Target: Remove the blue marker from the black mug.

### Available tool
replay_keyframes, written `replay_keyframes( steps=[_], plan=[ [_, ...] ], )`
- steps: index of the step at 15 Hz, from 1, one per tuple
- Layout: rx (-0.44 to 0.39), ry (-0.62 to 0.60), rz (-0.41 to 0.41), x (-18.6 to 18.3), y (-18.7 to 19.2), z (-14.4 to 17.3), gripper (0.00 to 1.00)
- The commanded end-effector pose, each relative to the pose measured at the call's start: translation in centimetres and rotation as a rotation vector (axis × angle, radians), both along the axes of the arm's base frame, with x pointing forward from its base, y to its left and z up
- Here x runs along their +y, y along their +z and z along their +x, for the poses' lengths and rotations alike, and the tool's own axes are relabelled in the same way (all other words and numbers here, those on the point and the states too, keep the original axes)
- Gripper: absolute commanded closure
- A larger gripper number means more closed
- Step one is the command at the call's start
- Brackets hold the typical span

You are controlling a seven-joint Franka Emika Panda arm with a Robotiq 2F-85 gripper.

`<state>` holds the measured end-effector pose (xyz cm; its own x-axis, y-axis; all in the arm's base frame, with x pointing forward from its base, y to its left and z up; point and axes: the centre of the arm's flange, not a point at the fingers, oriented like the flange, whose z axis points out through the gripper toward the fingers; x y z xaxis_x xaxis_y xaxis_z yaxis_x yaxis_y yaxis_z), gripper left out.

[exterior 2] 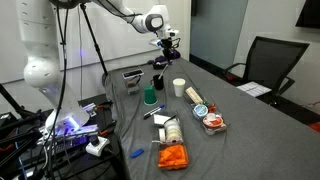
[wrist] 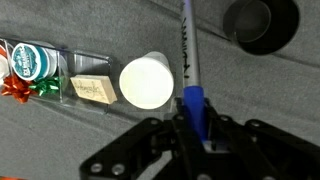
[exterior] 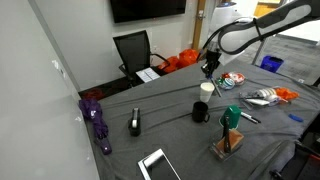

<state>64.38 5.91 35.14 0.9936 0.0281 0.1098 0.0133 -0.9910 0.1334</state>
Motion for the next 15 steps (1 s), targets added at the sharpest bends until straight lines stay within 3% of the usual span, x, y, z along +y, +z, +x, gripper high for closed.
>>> replay_keyframes(
  steps=[1,7,15],
  plan=[
    [-0.007,-0.051,0.011,-3.6,-0.2,-0.3,0.95],
    [0.043,-0.135,-0.009,-8.0,-2.5,-1.8,0.95],
    [0.145,-0.154,-0.046,-10.7,-6.9,-5.2,0.95]
  ],
)
